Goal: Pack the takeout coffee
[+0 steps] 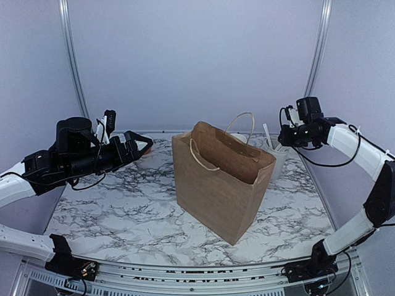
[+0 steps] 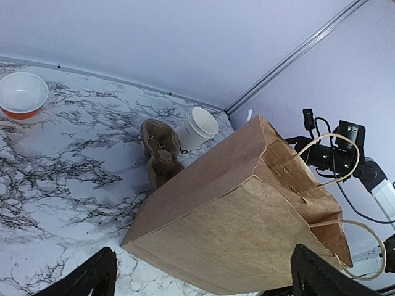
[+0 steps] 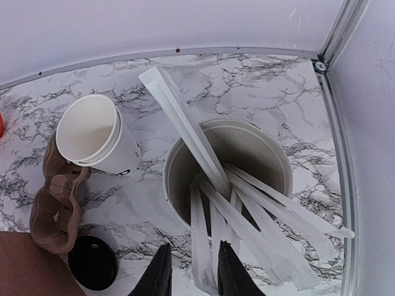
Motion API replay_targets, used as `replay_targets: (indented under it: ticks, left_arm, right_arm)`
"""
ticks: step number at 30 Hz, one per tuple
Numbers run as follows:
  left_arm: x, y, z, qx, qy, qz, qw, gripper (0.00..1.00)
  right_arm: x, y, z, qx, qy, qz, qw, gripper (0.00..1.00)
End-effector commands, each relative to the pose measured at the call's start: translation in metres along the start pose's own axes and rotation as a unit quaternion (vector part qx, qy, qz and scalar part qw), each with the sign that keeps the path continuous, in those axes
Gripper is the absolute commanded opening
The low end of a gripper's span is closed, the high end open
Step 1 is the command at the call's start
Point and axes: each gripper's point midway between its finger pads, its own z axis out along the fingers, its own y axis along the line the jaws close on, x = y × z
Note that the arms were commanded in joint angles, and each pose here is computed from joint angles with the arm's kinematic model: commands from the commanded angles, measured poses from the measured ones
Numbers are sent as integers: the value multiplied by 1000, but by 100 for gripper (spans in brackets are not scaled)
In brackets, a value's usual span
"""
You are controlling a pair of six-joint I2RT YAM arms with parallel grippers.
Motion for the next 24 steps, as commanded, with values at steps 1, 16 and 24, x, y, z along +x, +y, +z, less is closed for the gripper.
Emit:
replay_targets:
  ticks: [1, 16, 24]
  left_arm:
    - [-4, -2, 2, 4, -8, 5, 1000, 99]
    - [-6, -4, 2, 5, -9, 7, 1000, 99]
    - [-4, -2, 4, 2, -8, 8, 1000, 99]
  right_arm:
    - [-16, 4, -7, 4, -19, -6, 1000, 24]
    - [-33, 8, -23, 8, -41, -5, 999, 0]
    - [-58, 17, -58, -12, -75, -1, 997, 0]
